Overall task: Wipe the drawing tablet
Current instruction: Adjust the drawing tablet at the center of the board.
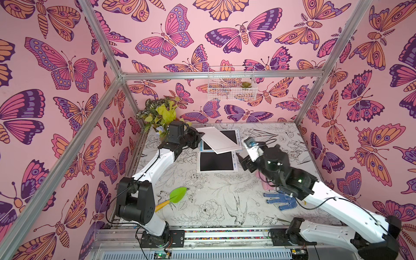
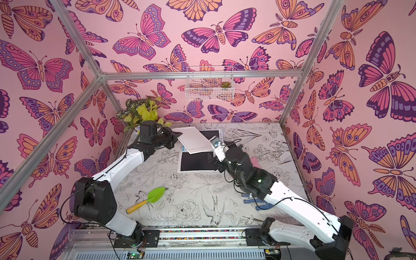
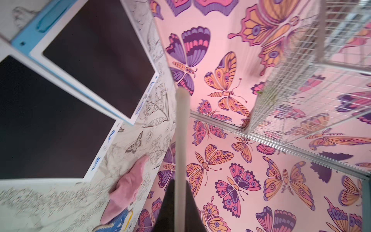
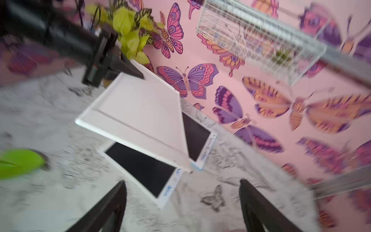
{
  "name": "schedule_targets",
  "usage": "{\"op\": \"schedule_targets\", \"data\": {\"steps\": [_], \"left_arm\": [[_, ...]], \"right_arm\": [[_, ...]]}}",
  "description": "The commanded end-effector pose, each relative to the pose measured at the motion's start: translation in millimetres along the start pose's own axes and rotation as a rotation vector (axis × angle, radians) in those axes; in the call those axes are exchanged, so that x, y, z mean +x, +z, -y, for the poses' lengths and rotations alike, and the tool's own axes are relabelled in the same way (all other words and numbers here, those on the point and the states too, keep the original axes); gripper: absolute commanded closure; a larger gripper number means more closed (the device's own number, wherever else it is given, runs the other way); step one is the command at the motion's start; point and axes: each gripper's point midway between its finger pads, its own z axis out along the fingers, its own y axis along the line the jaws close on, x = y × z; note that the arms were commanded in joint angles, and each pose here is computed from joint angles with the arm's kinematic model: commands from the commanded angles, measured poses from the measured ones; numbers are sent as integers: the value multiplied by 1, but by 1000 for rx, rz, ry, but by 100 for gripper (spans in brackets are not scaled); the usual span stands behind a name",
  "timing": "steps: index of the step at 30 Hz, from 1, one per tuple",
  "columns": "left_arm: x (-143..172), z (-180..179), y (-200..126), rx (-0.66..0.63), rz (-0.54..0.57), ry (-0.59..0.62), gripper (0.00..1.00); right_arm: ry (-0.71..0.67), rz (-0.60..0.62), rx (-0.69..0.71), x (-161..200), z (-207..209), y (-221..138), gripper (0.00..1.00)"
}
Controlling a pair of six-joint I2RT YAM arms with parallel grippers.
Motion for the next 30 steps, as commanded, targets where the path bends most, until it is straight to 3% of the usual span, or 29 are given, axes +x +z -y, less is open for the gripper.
{"op": "schedule_targets", "data": {"steps": [1, 5, 9, 16, 30], "left_arm": [[-9, 39, 0, 194, 53, 82, 100], [-14, 55, -5, 321, 112, 105, 100], [-9, 63, -5, 389, 113, 105, 100], [0, 71, -5, 479, 108, 81, 100], [20, 75, 0, 567, 84, 29, 100]], "right_arm": [[641, -175, -263, 22, -24, -1, 13], [1093, -66, -453, -4, -20, 17, 18], [1299, 55, -567, -31, -12, 30, 21], [1430, 87, -687, -47, -16, 59, 33], [1448, 188, -715, -66, -8, 92, 84]]}}
